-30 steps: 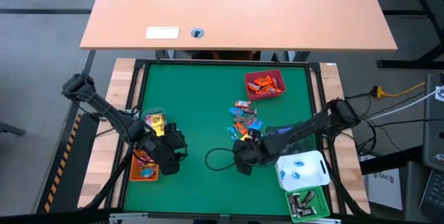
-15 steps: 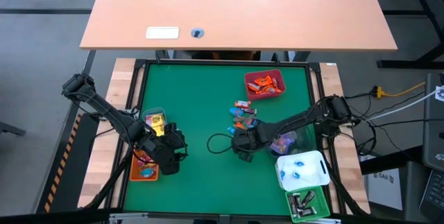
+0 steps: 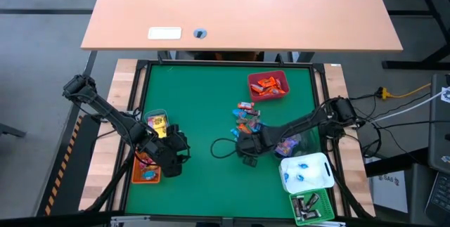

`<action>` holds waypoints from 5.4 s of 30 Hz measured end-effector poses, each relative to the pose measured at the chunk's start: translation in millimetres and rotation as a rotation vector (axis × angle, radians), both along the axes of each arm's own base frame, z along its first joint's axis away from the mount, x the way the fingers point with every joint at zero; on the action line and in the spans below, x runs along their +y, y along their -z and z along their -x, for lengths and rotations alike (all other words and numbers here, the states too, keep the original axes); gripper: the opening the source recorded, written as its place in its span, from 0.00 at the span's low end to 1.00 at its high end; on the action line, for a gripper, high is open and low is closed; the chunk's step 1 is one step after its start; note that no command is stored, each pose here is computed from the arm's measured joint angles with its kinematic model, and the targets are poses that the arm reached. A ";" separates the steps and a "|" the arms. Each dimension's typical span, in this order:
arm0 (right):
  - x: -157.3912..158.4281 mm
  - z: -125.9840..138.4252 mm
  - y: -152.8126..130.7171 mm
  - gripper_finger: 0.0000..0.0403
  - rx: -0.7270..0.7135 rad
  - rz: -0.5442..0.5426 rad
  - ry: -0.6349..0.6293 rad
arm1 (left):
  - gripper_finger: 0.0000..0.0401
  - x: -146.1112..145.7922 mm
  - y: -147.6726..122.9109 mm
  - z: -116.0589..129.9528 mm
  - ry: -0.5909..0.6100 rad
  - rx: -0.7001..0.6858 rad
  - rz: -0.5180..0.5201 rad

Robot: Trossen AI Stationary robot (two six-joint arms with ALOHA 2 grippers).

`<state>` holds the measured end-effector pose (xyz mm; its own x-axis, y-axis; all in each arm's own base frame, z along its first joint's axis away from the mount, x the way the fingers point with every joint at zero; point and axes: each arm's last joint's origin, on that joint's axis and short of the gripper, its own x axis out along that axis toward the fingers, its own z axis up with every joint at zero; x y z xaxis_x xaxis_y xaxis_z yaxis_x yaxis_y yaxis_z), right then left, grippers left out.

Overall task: Sort candy
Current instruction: Put the yellow candy into the blue bin, then put the blue candy into the white bin

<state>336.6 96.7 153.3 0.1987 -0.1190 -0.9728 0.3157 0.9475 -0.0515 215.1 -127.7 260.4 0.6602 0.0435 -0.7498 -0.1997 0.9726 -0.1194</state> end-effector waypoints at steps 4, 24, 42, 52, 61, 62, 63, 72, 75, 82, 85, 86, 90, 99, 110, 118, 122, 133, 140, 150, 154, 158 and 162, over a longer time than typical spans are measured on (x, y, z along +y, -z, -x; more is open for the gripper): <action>-1.2 4.4 8.4 0.35 -0.006 0.000 0.000 | 0.41 -0.1 -0.1 -0.1 0.000 -0.002 0.001; -1.0 3.2 6.1 0.03 0.004 0.003 -0.007 | 0.41 1.1 -0.4 -0.5 -0.025 -0.021 -0.031; 12.2 -39.9 -85.5 0.00 -0.176 0.013 -0.257 | 0.41 -3.8 -7.9 -8.2 0.222 -0.112 -0.223; 17.6 -55.7 -118.9 0.00 -0.352 -0.016 -0.300 | 0.41 -12.5 -7.3 -26.3 0.367 -0.216 -0.501; 22.0 -63.9 -126.6 0.00 -0.459 -0.091 -0.322 | 0.41 -19.9 6.3 -43.3 0.442 -0.212 -0.694; 22.2 -64.8 -127.3 0.00 -0.471 -0.093 -0.322 | 0.41 -20.0 7.9 -44.1 0.447 -0.205 -0.701; 22.5 -65.6 -128.0 0.00 -0.482 -0.094 -0.322 | 0.41 -20.5 9.8 -44.9 0.452 -0.197 -0.707; 23.6 -67.5 -129.7 0.00 -0.508 -0.113 -0.329 | 0.41 -17.7 15.3 -52.0 0.422 -0.188 -0.714; 24.0 -68.8 -130.9 0.00 -0.527 -0.116 -0.329 | 0.41 -15.8 13.0 -55.2 0.399 -0.214 -0.702; 24.3 -69.7 -132.2 0.00 -0.543 -0.118 -0.329 | 0.35 -13.4 12.7 -56.9 0.396 -0.215 -0.695; 24.3 -69.8 -132.2 0.01 -0.543 -0.118 -0.329 | 0.27 -13.4 12.8 -56.9 0.395 -0.216 -0.693; 24.3 -69.8 -132.2 0.01 -0.543 -0.118 -0.329 | 0.24 -13.4 12.8 -56.9 0.396 -0.216 -0.689; 24.2 -69.8 -132.3 0.01 -0.544 -0.115 -0.327 | 0.10 -13.5 13.4 -57.4 0.402 -0.221 -0.633; 24.2 -69.8 -132.3 0.04 -0.545 -0.114 -0.323 | 0.01 -13.5 13.6 -57.5 0.397 -0.225 -0.597; 23.2 -68.9 -131.7 0.36 -0.534 -0.109 -0.286 | 0.00 1.0 -1.1 -30.5 0.383 -0.132 -0.530; 21.9 -64.6 -128.2 0.43 -0.475 -0.100 -0.287 | 0.00 31.6 -8.0 26.1 0.216 0.177 -0.331; 21.8 -64.3 -128.0 0.43 -0.471 -0.100 -0.287 | 0.00 48.7 -5.5 57.9 0.030 0.421 -0.276; 21.8 -64.3 -128.0 0.43 -0.471 -0.100 -0.287 | 0.00 60.8 -5.3 75.7 -0.134 0.555 -0.360; 21.6 -63.4 -127.2 0.43 -0.459 -0.098 -0.287 | 0.05 60.8 -5.3 75.5 -0.139 0.550 -0.363; 20.8 -60.9 -125.1 0.43 -0.425 -0.093 -0.287 | 0.22 60.6 -5.0 75.1 -0.142 0.550 -0.364; 20.8 -60.9 -125.0 0.43 -0.424 -0.093 -0.287 | 0.28 60.0 -5.0 73.8 -0.158 0.533 -0.352; 20.2 -58.9 -123.7 0.43 -0.400 -0.107 -0.245 | 0.33 59.5 -4.9 72.6 -0.185 0.512 -0.334; 18.5 -53.6 -119.9 0.43 -0.335 -0.114 -0.192 | 0.35 58.3 -4.8 70.7 -0.189 0.491 -0.318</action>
